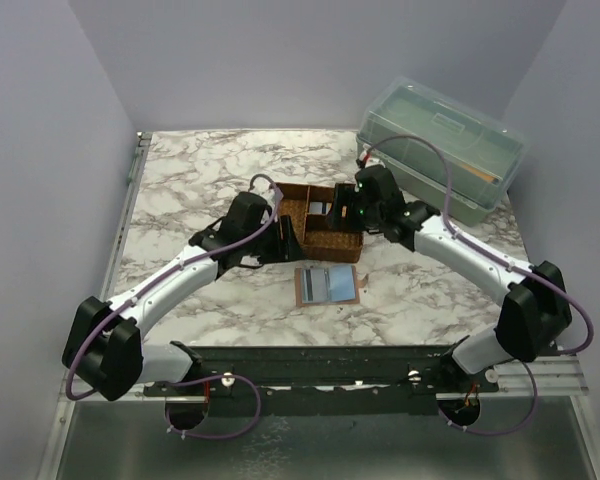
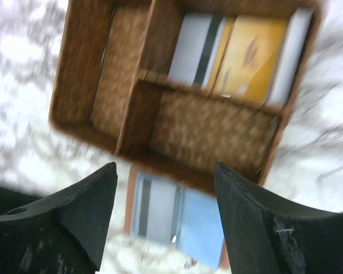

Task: Put the credit cards into the card holder
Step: Pick up the credit card from the storage box.

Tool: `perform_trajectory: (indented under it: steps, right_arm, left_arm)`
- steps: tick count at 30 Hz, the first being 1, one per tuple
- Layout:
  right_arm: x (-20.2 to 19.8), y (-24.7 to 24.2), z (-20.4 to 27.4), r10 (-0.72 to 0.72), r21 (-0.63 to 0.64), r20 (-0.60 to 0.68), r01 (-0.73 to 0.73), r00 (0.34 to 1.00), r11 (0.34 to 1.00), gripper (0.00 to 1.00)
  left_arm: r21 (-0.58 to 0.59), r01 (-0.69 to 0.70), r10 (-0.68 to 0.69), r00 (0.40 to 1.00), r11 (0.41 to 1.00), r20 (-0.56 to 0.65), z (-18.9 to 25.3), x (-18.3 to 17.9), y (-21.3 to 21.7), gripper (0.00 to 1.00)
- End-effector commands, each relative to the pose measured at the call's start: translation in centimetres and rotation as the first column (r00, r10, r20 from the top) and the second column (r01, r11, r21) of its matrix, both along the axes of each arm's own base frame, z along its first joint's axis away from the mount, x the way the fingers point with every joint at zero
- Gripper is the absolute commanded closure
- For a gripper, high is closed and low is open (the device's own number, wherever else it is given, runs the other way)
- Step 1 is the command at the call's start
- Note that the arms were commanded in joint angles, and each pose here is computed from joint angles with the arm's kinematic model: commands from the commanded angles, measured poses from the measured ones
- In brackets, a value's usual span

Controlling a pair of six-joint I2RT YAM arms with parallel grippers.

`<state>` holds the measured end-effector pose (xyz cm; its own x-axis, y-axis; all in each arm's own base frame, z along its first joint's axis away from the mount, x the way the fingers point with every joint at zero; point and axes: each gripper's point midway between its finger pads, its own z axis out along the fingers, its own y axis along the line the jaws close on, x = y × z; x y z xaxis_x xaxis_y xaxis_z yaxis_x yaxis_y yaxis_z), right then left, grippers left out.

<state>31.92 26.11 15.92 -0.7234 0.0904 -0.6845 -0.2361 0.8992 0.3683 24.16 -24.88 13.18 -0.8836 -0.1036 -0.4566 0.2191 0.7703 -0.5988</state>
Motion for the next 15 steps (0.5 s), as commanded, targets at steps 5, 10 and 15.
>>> perform_trajectory:
  steps: [5, 10, 15]
  right_arm:
    - [7.8, -5.6, -1.1, -0.227, -0.351, 0.041, 0.227, 0.973, 0.908, 0.28]
    - [10.9, -5.5, -1.9, -0.270, -0.449, 0.057, 0.266, 0.961, 0.853, 0.34]
    - [12.5, -5.0, -3.4, -0.284, -0.499, 0.036, 0.264, 0.958, 0.826, 0.46]
  left_arm:
    - [0.034, 0.130, -0.134, 0.976, 0.991, 0.169, 5.0, 3.0, -1.5, 0.41]
    - [0.068, 0.150, -0.160, 0.968, 0.986, 0.195, 4.9, 4.1, -1.7, 0.41]
    - [0.093, 0.152, -0.168, 0.964, 0.984, 0.208, 4.6, 4.7, -1.6, 0.40]
